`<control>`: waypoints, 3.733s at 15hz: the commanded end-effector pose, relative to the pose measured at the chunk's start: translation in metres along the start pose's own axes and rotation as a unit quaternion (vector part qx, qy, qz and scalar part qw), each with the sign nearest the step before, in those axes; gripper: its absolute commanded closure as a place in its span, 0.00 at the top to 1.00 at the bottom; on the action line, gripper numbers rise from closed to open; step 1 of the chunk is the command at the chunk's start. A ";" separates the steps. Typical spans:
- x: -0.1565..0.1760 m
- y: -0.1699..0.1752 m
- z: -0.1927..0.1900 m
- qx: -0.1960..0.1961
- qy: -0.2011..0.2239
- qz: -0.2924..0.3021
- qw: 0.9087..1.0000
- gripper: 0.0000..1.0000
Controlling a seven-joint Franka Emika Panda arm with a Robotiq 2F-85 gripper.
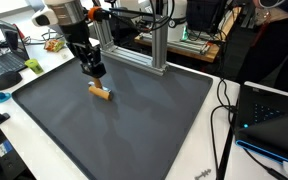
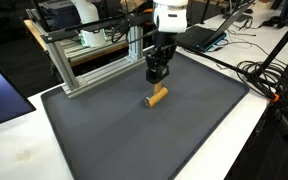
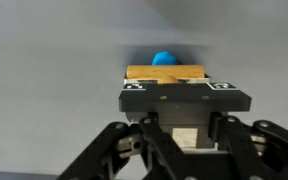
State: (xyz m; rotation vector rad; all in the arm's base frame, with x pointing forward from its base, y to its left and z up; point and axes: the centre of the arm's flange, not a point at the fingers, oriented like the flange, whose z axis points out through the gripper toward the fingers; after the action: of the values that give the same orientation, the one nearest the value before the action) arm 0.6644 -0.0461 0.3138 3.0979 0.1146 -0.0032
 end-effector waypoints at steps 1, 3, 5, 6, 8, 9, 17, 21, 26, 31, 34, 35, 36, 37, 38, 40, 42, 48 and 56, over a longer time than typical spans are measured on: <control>-0.028 0.001 0.033 0.016 -0.063 -0.015 0.998 0.22; -0.030 0.002 0.034 0.017 -0.063 -0.019 0.998 0.22; -0.030 0.002 0.035 0.017 -0.064 -0.022 0.998 0.22; -0.031 0.002 0.036 0.017 -0.065 -0.024 0.997 0.22; -0.031 0.002 0.036 0.017 -0.067 -0.028 0.997 0.22; -0.032 0.002 0.036 0.017 -0.068 -0.029 0.997 0.22; -0.037 0.004 0.036 0.019 -0.080 -0.037 0.996 0.22; -0.038 0.005 0.037 0.020 -0.085 -0.038 0.995 0.22; -0.042 0.006 0.040 0.024 -0.097 -0.035 0.994 0.22; -0.052 0.007 0.045 0.026 -0.126 -0.035 0.991 0.22; -0.052 0.008 0.041 0.027 -0.120 -0.032 0.992 0.22; -0.052 0.008 0.038 0.025 -0.118 -0.031 0.992 0.22; -0.051 0.008 0.032 0.024 -0.114 -0.033 0.993 0.22; -0.051 0.009 0.027 0.022 -0.113 -0.032 0.993 0.22; -0.050 0.009 0.021 0.020 -0.112 -0.029 0.993 0.22; -0.048 0.010 0.011 0.015 -0.105 -0.028 0.994 0.22; -0.046 0.011 -0.002 0.013 -0.094 -0.025 0.995 0.22; -0.040 0.009 -0.055 0.005 -0.052 -0.024 0.998 0.22; -0.034 -0.010 -0.094 0.000 -0.008 -0.040 0.999 0.22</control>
State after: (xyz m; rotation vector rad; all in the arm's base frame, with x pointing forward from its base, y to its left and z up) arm 0.6300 -0.0430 0.3904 3.0937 0.2250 -0.0944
